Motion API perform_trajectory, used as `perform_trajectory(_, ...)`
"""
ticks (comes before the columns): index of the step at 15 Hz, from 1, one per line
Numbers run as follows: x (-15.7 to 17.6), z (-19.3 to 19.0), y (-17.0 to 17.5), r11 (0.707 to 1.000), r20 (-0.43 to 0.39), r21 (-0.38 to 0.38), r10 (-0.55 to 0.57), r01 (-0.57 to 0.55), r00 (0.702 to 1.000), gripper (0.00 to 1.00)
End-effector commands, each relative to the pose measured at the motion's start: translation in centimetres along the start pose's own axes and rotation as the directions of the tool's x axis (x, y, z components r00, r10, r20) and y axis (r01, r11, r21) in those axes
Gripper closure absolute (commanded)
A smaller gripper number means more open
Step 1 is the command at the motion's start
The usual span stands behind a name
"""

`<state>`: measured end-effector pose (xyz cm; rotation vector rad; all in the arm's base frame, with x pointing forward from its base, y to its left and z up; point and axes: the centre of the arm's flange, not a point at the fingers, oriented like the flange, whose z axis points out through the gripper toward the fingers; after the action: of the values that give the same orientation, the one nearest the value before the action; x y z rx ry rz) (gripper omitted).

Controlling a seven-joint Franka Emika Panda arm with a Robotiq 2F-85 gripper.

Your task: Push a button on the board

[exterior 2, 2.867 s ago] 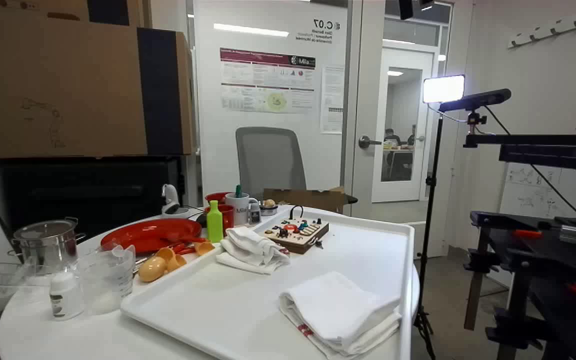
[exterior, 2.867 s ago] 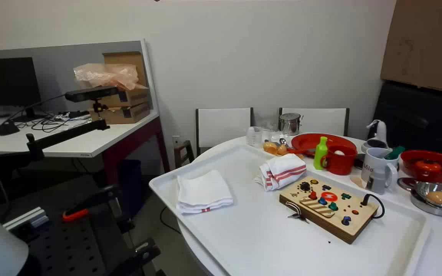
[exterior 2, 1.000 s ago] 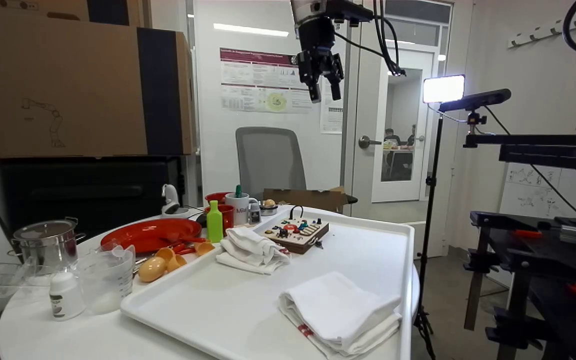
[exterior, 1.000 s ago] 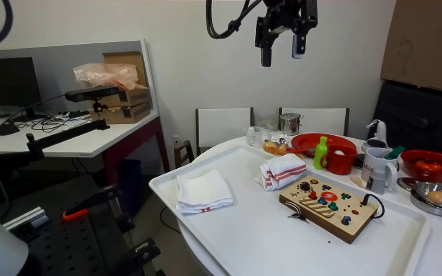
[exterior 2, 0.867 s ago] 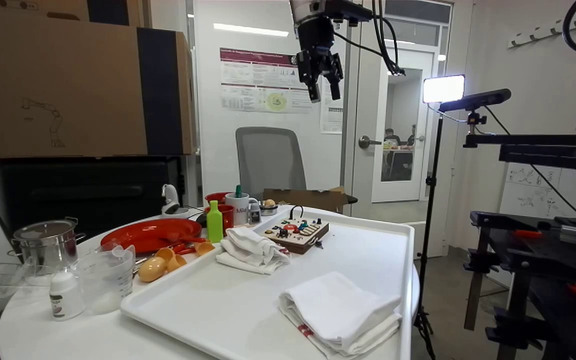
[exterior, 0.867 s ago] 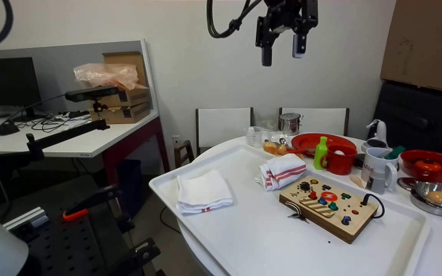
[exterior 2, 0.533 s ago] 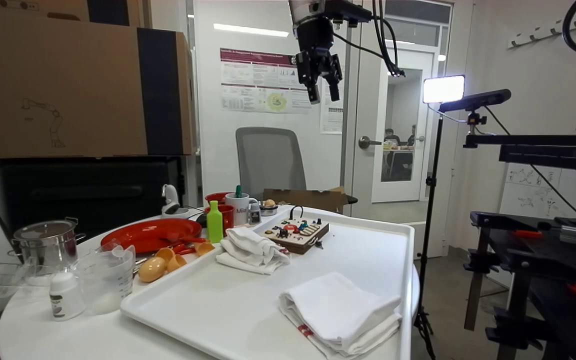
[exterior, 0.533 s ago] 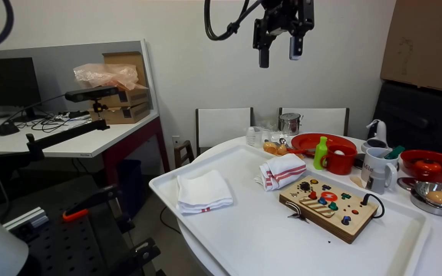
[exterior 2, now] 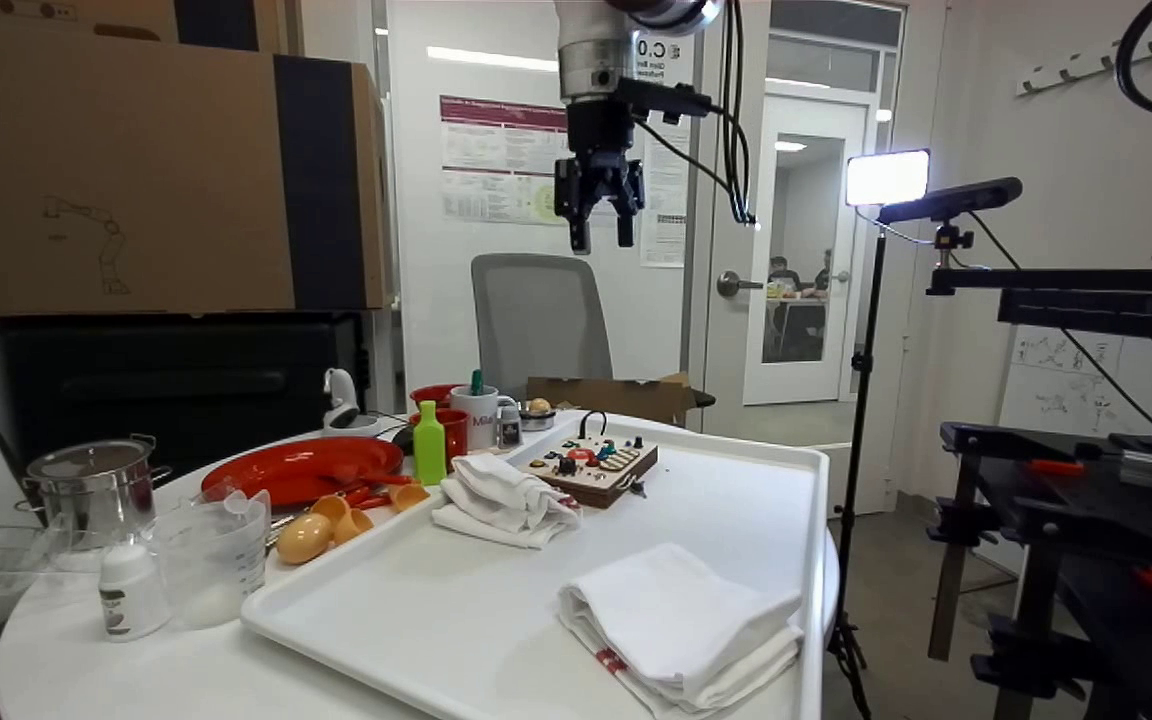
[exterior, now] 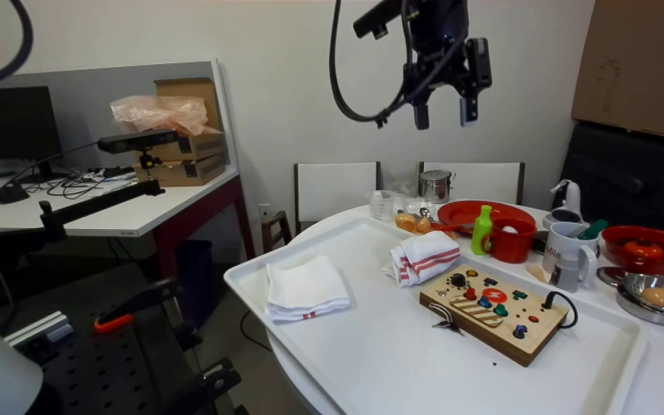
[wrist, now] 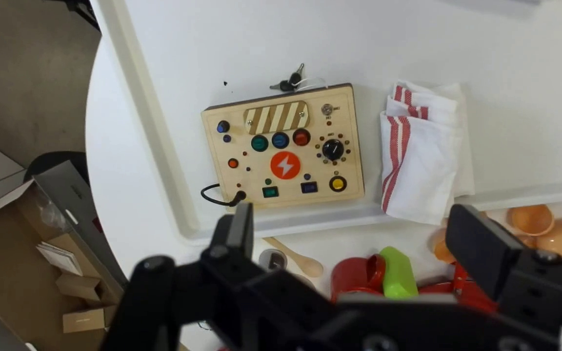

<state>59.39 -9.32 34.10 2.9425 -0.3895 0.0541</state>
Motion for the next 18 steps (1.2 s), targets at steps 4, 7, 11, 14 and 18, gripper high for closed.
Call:
perform_trajectory(4, 3.3, 6.3, 1.1, 0.996, -0.014, -0.004, 0.094, -0.094, 0.995, 0.00)
perform_trajectory(7, 4.7, 8.2, 1.5, 0.992, -0.012, -0.023, 0.126, -0.126, 0.992, 0.00)
perform_trajectory(11, 6.7, 9.8, 0.4, 0.992, 0.007, -0.031, 0.122, -0.122, 0.992, 0.00)
perform_trajectory(14, 7.6, 10.9, -1.3, 0.997, 0.041, 0.001, 0.080, -0.080, 0.996, 0.00)
perform_trajectory(18, 6.0, 11.7, -1.8, 0.997, 0.054, -0.018, 0.072, -0.071, 0.996, 0.00)
